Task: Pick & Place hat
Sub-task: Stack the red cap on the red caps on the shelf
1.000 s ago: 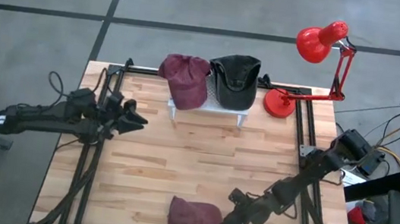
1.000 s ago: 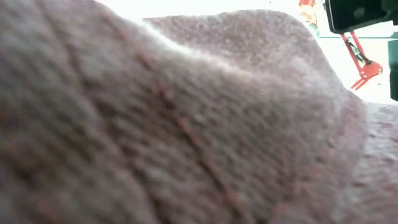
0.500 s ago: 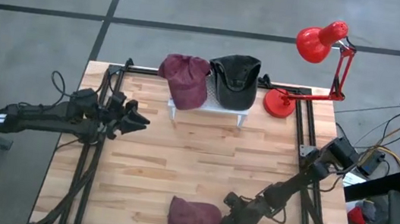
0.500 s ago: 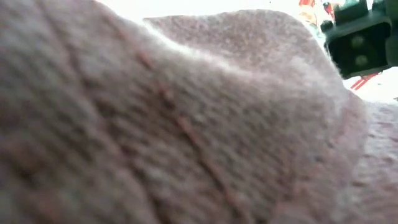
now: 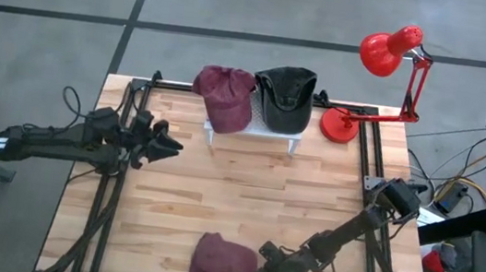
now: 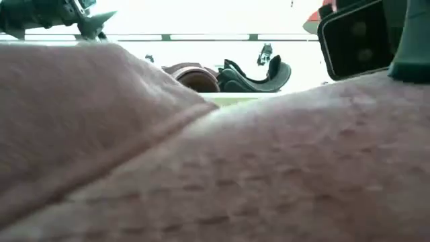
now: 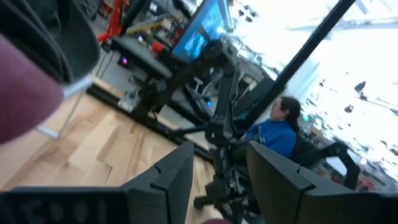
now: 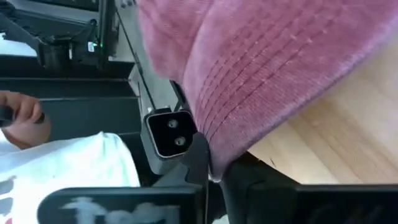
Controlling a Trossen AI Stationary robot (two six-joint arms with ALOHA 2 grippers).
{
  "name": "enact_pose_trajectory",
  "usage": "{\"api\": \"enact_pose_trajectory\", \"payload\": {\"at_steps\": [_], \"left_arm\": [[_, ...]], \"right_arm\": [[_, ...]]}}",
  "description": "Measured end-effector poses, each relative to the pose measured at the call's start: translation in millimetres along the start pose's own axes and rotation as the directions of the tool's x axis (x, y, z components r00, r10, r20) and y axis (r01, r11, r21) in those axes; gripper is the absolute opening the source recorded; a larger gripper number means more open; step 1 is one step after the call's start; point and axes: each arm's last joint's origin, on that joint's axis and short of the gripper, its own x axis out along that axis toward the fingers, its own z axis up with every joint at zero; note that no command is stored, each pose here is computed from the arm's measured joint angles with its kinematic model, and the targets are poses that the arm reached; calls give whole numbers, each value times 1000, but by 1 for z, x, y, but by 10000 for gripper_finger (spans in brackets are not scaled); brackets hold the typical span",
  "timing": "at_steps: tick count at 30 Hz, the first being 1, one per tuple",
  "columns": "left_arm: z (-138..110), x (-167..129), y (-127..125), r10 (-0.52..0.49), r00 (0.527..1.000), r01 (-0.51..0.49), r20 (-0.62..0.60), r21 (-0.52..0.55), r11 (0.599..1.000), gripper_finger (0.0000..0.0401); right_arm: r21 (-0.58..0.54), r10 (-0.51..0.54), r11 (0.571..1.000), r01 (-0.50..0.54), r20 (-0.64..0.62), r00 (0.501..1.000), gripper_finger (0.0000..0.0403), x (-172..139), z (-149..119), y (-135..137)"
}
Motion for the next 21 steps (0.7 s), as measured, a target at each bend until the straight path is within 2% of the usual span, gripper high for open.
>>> {"api": "enact_pose_trajectory", "payload": {"at_steps": [4,8,11,16,21], "left_arm": [[4,0,-1,17,998,-16,57,-21,1000,163],[5,1,-1,11,998,-9,66,-31,999,163],[6,2,-2,-8,997,9,75,-17,1000,163],[11,0,-9,-102,989,88,104,129,988,163],[27,-7,-25,-200,972,154,126,303,940,163]], "right_arm": [[-60,15,998,-10,87,996,12,-13,5,7],[-114,40,993,-14,222,974,10,-30,19,16],[-154,83,987,-42,268,960,10,-42,29,28],[-247,192,962,-115,314,930,10,-58,39,51],[-326,275,937,-129,456,847,9,-83,51,75]]}}
